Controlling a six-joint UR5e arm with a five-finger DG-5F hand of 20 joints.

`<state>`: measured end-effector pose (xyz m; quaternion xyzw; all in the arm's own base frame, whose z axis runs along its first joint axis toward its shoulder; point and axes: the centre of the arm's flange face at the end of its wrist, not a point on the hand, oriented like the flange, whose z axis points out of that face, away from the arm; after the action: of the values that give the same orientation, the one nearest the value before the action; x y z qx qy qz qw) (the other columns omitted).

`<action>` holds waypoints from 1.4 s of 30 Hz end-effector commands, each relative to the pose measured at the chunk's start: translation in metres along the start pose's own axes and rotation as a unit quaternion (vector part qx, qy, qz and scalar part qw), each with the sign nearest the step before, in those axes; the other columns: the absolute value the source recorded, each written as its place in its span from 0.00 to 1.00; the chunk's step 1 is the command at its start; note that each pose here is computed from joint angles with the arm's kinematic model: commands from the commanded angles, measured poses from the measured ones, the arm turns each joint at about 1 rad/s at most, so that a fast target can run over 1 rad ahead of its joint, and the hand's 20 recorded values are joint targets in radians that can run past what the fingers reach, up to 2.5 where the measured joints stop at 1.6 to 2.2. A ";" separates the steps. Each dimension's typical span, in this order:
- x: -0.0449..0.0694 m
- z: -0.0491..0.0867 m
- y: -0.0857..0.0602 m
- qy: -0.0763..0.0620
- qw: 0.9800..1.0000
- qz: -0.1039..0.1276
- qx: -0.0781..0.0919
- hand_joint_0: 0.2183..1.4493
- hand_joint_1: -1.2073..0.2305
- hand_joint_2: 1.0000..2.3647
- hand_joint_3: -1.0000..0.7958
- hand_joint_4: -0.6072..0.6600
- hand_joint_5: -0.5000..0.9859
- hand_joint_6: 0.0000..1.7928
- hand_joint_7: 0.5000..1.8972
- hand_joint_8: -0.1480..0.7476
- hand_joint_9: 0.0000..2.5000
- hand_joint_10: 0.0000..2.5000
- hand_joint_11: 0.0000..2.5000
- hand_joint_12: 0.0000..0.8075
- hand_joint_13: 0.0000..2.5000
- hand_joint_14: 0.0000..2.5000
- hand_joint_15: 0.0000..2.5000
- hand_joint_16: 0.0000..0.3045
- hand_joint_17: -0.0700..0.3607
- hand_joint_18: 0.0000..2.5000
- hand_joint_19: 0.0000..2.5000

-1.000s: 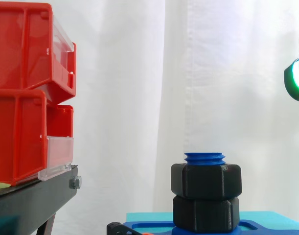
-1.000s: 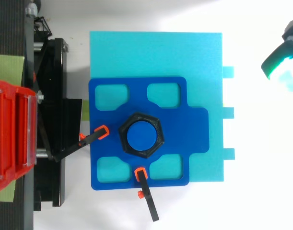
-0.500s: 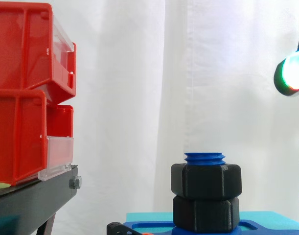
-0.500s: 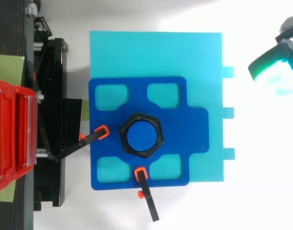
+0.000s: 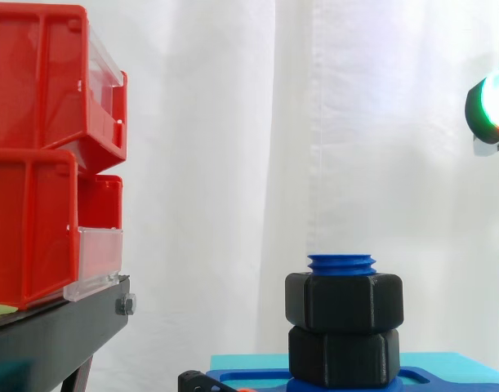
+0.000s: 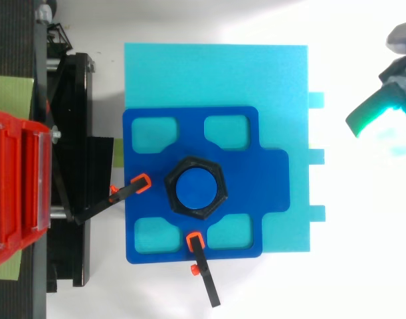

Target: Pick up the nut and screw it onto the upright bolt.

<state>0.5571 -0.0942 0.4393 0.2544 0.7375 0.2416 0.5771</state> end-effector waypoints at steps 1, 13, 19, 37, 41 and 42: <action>0.000 0.000 0.000 0.000 1.000 0.000 0.000 0.23 0.74 0.00 0.28 0.52 0.13 0.28 0.01 0.48 0.09 0.00 0.00 0.46 0.07 0.00 0.00 0.16 0.41 0.00 0.00; 0.000 0.000 0.000 0.000 1.000 0.000 0.000 0.23 0.71 0.00 0.28 0.53 0.13 0.28 0.01 0.43 0.12 0.00 0.00 0.43 0.08 0.00 0.00 0.15 0.40 0.00 0.00; 0.000 0.000 0.000 0.000 1.000 0.000 0.000 0.23 0.71 0.00 0.28 0.54 0.13 0.28 0.02 0.42 0.08 0.00 0.00 0.42 0.07 0.00 0.00 0.14 0.39 0.00 0.00; 0.000 0.000 0.000 0.000 1.000 0.000 0.000 0.24 0.64 0.00 0.28 0.62 0.16 0.28 0.09 0.48 0.18 0.00 0.00 0.45 0.10 0.00 0.00 0.15 0.40 0.02 0.00; 0.000 0.000 0.000 0.000 1.000 0.000 0.000 0.24 0.66 0.00 0.28 0.63 0.17 0.28 0.11 0.48 0.18 0.00 0.00 0.44 0.11 0.00 0.00 0.15 0.39 0.02 0.00; 0.000 0.000 0.000 0.000 1.000 0.000 0.000 0.24 0.66 0.00 0.28 0.63 0.17 0.28 0.11 0.48 0.18 0.00 0.00 0.44 0.11 0.00 0.00 0.15 0.39 0.02 0.00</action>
<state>0.5571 -0.0942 0.4393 0.2543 0.7374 0.2416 0.5772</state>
